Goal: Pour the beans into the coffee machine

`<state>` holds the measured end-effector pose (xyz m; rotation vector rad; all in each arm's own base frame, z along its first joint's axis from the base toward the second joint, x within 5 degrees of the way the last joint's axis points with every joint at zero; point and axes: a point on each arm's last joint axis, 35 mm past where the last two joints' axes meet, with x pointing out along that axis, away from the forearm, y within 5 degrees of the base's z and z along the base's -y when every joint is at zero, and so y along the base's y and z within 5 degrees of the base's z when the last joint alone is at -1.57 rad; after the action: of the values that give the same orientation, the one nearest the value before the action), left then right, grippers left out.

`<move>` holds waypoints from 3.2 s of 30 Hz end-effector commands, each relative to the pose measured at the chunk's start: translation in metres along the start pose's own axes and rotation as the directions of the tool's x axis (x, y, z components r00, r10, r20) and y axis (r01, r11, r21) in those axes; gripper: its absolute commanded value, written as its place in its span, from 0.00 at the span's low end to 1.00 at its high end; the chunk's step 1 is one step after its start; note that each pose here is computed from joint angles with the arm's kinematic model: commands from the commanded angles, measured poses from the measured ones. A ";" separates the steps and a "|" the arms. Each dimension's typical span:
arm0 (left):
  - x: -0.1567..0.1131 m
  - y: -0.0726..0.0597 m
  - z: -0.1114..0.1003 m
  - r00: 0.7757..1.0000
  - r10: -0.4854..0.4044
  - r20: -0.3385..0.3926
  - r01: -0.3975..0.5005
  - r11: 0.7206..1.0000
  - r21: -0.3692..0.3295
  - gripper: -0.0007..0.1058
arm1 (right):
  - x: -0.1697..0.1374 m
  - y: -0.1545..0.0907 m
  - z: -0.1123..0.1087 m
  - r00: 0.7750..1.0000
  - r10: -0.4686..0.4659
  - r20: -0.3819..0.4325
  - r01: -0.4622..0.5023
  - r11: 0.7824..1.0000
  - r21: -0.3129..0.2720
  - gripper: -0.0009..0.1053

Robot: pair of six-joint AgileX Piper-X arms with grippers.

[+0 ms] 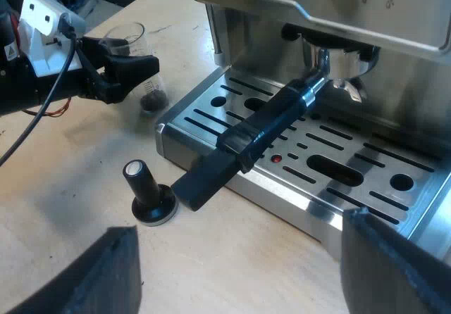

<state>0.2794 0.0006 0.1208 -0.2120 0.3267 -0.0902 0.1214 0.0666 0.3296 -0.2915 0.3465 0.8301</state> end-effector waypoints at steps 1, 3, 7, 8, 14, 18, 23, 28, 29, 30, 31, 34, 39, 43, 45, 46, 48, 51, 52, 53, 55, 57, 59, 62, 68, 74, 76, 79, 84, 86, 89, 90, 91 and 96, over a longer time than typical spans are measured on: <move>0.001 -0.001 0.003 1.000 0.011 0.022 -0.011 1.000 -0.007 0.39 | -0.003 0.000 0.006 1.000 -0.006 0.026 0.006 1.000 -0.024 0.59; 0.001 -0.001 0.003 1.000 0.011 0.022 -0.011 1.000 -0.007 0.32 | -0.003 0.000 0.006 1.000 -0.006 0.026 0.006 1.000 -0.024 0.59; 0.001 -0.001 0.003 1.000 0.003 0.020 -0.003 1.000 -0.007 0.28 | -0.003 0.000 0.006 1.000 -0.006 0.026 0.006 1.000 -0.024 0.59; 0.001 -0.001 0.003 1.000 0.003 0.020 -0.003 1.000 -0.007 0.28 | -0.003 0.000 0.006 1.000 -0.006 0.026 0.006 1.000 -0.024 0.59; 0.001 -0.001 0.003 1.000 -0.007 0.018 0.007 1.000 -0.007 0.28 | -0.003 0.000 0.006 1.000 -0.006 0.026 0.006 1.000 -0.024 0.59; 0.000 -0.005 0.006 0.996 -0.083 0.015 0.083 0.997 -0.003 0.28 | -0.003 0.000 0.006 1.000 -0.006 0.026 0.006 1.000 -0.024 0.59; -0.008 -0.009 0.023 0.993 -0.096 0.070 0.096 0.995 0.010 0.28 | -0.003 0.000 0.006 1.000 -0.006 0.026 0.006 1.000 -0.024 0.59; -0.021 -0.014 0.040 0.994 -0.090 0.069 0.090 0.996 0.009 0.28 | -0.003 0.000 0.006 1.000 -0.006 0.026 0.006 1.000 -0.024 0.59; -0.024 -0.015 0.043 0.994 -0.090 0.067 0.090 0.996 0.009 0.28 | -0.003 0.000 0.006 1.000 -0.006 0.026 0.006 1.000 -0.024 0.59; -0.024 -0.015 0.042 0.994 -0.087 0.061 0.087 0.996 0.007 0.28 | -0.003 0.000 0.006 1.000 -0.006 0.026 0.006 1.000 -0.024 0.59; -0.028 -0.016 0.046 0.995 -0.080 0.060 0.080 0.997 0.006 0.28 | -0.003 0.000 0.006 1.000 -0.006 0.026 0.006 1.000 -0.024 0.59; -0.043 -0.020 0.058 0.997 -0.064 0.052 0.064 0.998 0.003 0.28 | -0.003 0.000 0.006 1.000 -0.006 0.026 0.006 1.000 -0.024 0.59; -0.061 -0.025 0.070 0.997 -0.063 0.046 0.063 0.998 0.002 0.28 | -0.003 0.000 0.005 1.000 -0.005 0.021 0.005 1.000 -0.017 0.59; -0.080 -0.028 0.080 0.998 -0.041 0.052 0.041 0.999 0.001 0.28 | -0.003 0.000 0.005 1.000 -0.004 0.021 0.005 1.000 -0.017 0.59; -0.085 -0.030 0.082 0.998 -0.040 0.053 0.040 0.999 0.001 0.28 | -0.003 0.000 0.005 1.000 -0.004 0.021 0.005 1.000 -0.017 0.59; -0.085 -0.030 0.082 0.998 -0.040 0.053 0.040 0.999 0.001 0.28 | -0.003 0.000 0.005 1.000 -0.004 0.021 0.005 1.000 -0.017 0.59; -0.105 -0.034 0.093 0.997 -0.044 0.070 0.044 0.999 0.004 0.28 | -0.003 0.000 0.005 1.000 -0.004 0.021 0.005 1.000 -0.017 0.59; -0.120 -0.038 0.104 0.997 -0.022 0.073 0.022 1.000 0.002 0.28 | -0.003 0.000 0.005 1.000 -0.004 0.021 0.005 1.000 -0.017 0.59; -0.126 -0.039 0.110 0.997 -0.006 0.078 0.006 1.000 0.001 0.28 | -0.003 0.000 0.005 1.000 -0.004 0.021 0.005 1.000 -0.017 0.59; -0.131 -0.040 0.113 0.998 0.011 0.065 -0.011 1.000 -0.002 0.28 | -0.003 0.000 0.005 1.000 -0.004 0.021 0.005 1.000 -0.017 0.59; -0.138 -0.042 0.120 0.998 0.021 0.062 -0.020 1.000 -0.003 0.28 | -0.003 0.000 0.005 1.000 -0.004 0.021 0.005 1.000 -0.011 0.59; -0.144 -0.045 0.128 0.997 0.019 0.070 -0.019 1.000 -0.002 0.28 | -0.003 0.000 0.005 1.000 -0.004 0.021 0.004 1.000 0.007 0.59; -0.148 -0.047 0.137 0.997 0.018 0.077 -0.018 1.000 -0.001 0.28 | -0.003 -0.001 0.005 1.000 -0.018 0.017 0.017 0.999 0.039 0.59; -0.152 -0.049 0.148 0.997 0.017 0.077 -0.017 1.000 -0.001 0.28 | -0.005 -0.001 0.008 0.999 -0.039 0.020 0.038 0.999 0.037 0.59; -0.166 -0.055 0.174 0.997 0.048 0.057 -0.047 0.999 -0.006 0.28 | -0.023 -0.007 0.035 0.982 -0.174 0.070 0.173 0.985 0.019 0.59; -0.176 -0.061 0.194 0.996 0.044 0.078 -0.044 0.999 -0.004 0.28 | -0.036 -0.009 0.052 0.978 -0.206 0.032 0.205 0.978 0.032 0.59; -0.179 -0.062 0.198 0.996 0.043 0.081 -0.043 0.999 -0.003 0.28 | -0.037 -0.009 0.054 0.977 -0.210 0.027 0.209 0.977 0.033 0.59; -0.187 -0.065 0.208 0.997 0.046 0.070 -0.045 0.999 -0.004 0.28 | -0.038 -0.010 0.057 0.976 -0.220 0.005 0.219 0.975 0.036 0.59; -0.195 -0.068 0.218 0.997 0.046 0.069 -0.045 0.999 -0.004 0.28 | -0.045 -0.015 0.079 0.969 -0.246 0.012 0.246 0.969 0.035 0.59; -0.201 -0.071 0.227 0.995 0.042 0.086 -0.042 0.999 -0.003 0.28 | -0.050 -0.017 0.090 0.963 -0.268 0.023 0.267 0.963 0.033 0.59; -0.206 -0.073 0.233 0.995 0.033 0.095 -0.033 0.999 -0.001 0.28 | -0.053 -0.019 0.097 0.965 -0.263 -0.002 0.263 0.964 0.036 0.59; -0.207 -0.073 0.234 0.995 0.031 0.099 -0.031 1.000 -0.001 0.28 | -0.053 -0.019 0.099 0.965 -0.263 -0.003 0.263 0.964 0.034 0.59; -0.209 -0.074 0.237 0.994 0.023 0.104 -0.023 1.000 0.001 0.28 | -0.055 -0.019 0.103 0.966 -0.258 -0.012 0.258 0.965 0.033 0.59; -0.214 -0.077 0.246 0.991 0.004 0.131 -0.005 1.000 0.006 0.28 | -0.060 -0.022 0.118 0.966 -0.258 -0.005 0.258 0.966 0.011 0.59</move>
<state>0.1564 -0.0008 0.4247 -0.1996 0.2249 -0.0688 0.1257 0.0590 0.4571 -0.3039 0.3351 0.5659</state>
